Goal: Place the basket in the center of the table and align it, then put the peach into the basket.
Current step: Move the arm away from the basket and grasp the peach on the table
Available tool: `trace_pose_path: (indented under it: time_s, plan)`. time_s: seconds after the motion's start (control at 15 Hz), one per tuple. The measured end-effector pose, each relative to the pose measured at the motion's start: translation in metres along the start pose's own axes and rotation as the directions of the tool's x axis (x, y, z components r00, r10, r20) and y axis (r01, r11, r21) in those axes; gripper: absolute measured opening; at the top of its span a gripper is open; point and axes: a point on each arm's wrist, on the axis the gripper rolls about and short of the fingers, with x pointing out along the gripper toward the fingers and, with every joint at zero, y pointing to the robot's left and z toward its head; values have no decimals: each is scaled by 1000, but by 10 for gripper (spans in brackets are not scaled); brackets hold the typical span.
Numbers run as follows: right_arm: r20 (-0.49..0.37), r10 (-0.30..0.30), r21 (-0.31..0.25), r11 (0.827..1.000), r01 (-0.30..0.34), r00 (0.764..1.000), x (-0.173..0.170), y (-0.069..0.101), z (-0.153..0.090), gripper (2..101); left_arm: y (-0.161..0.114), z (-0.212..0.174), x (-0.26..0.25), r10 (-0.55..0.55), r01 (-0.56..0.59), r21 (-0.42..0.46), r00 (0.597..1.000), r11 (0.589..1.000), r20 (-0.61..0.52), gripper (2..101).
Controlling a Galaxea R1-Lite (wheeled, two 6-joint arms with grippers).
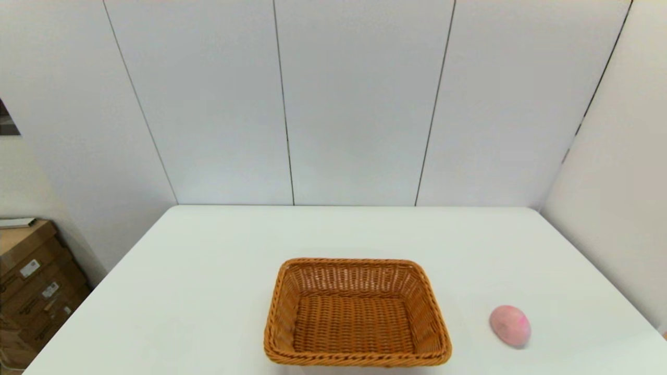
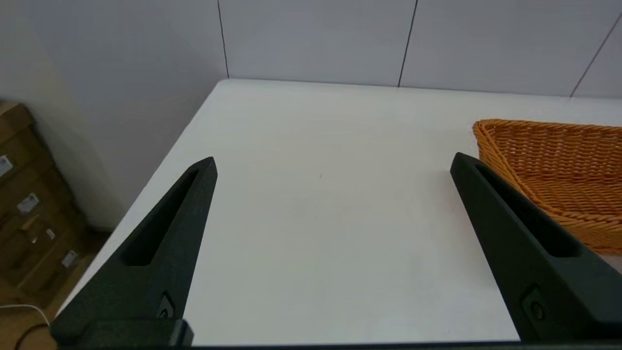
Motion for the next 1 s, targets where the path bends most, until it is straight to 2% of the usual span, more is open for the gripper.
trace_pose_path:
  time_s: [0.2,0.27,0.4,0.53,0.6,0.67,0.8,0.93,1.0]
  plan:
    - [-119,11,-3,1000,-11,993,1,0,22,971,0,-2,0,-1,1,0,1000,1000,2,977]
    - [-188,13,-4,1000,-14,982,8,0,31,971,0,-2,0,0,0,0,1000,1000,2,977]
    - [-353,15,-3,1000,-17,935,33,0,50,971,0,-2,0,0,0,0,1000,1000,2,977]
    - [-527,13,-4,1000,-19,850,74,1,60,971,0,-2,0,-1,1,2,1000,1000,3,978]
    - [-603,16,-5,1000,-23,798,97,2,59,971,0,-2,0,0,0,3,1000,1000,3,977]
    - [-677,18,-7,999,-31,736,121,3,54,971,0,-2,0,1,-1,3,1000,1000,2,978]
    - [-782,14,-18,999,-45,623,166,7,36,971,0,-2,0,1,-1,2,1000,1000,5,978]
    - [-843,-4,-42,997,-57,538,208,13,7,971,0,-2,0,0,0,1,1000,1000,4,978]
    - [-857,-17,-56,997,-62,515,226,17,-9,971,0,-2,0,0,0,-1,1000,1000,5,978]
